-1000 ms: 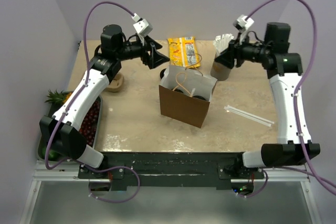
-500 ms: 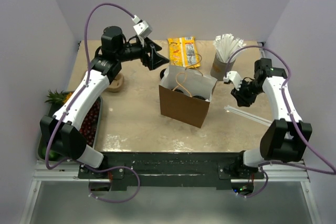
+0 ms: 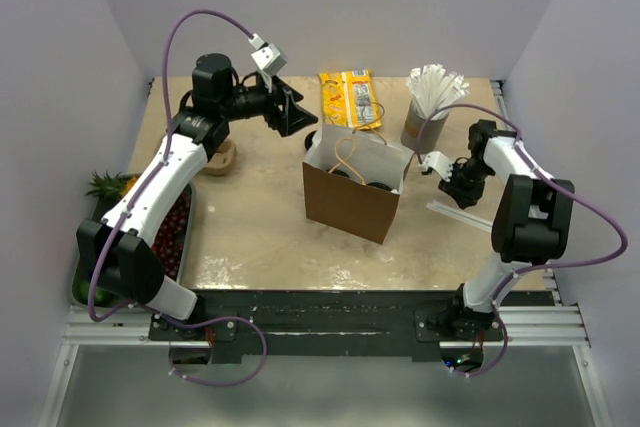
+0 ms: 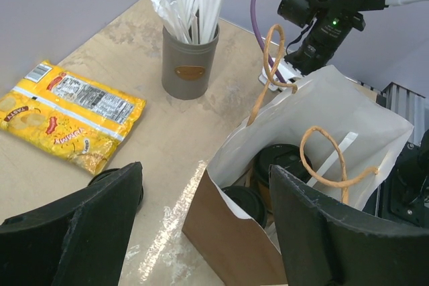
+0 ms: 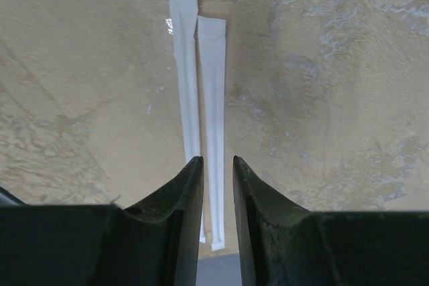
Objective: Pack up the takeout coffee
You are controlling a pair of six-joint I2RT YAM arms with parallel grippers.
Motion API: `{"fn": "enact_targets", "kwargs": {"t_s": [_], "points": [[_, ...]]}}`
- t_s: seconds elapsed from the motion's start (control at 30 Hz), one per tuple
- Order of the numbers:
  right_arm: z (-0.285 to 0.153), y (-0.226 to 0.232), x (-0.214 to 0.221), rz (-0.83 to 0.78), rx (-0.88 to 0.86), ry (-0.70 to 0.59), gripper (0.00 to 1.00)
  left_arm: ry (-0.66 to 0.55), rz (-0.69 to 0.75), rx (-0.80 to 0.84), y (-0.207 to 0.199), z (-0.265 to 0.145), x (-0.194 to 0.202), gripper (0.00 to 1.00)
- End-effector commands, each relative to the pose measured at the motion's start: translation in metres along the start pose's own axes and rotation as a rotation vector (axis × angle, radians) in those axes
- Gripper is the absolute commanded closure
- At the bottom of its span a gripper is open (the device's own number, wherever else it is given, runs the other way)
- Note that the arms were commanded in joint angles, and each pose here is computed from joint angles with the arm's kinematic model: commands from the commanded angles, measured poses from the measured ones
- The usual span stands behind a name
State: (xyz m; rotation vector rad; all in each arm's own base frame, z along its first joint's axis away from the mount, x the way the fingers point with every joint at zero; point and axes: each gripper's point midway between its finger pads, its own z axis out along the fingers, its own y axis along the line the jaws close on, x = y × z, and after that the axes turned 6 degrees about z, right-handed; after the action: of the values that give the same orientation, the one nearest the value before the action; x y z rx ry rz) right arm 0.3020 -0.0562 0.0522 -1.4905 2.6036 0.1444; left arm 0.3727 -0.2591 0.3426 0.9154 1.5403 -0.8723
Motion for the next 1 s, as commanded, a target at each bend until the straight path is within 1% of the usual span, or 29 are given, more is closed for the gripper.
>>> {"fn": "enact_targets", "kwargs": {"t_s": [0.0, 0.3, 0.4, 0.67, 0.97], "points": [[0.002, -0.013, 0.007, -0.060, 0.044, 0.038, 0.73, -0.019, 0.045, -0.024, 0.004, -0.007, -0.008, 0.20], [0.020, -0.002, 0.021, -0.106, -0.003, 0.084, 0.73, -0.013, 0.041, -0.040, 0.013, -0.006, -0.007, 0.19], [0.026, -0.004, 0.023, -0.105, 0.021, 0.090, 0.73, -0.011, 0.035, -0.039, 0.013, -0.005, -0.005, 0.19], [0.030, -0.014, 0.025, -0.091, 0.066, 0.104, 0.75, -0.010, 0.026, -0.035, 0.014, -0.003, -0.004, 0.19], [0.030, -0.020, 0.022, -0.091, 0.063, 0.098, 0.75, -0.013, 0.016, -0.033, 0.016, 0.000, -0.004, 0.19]]}}
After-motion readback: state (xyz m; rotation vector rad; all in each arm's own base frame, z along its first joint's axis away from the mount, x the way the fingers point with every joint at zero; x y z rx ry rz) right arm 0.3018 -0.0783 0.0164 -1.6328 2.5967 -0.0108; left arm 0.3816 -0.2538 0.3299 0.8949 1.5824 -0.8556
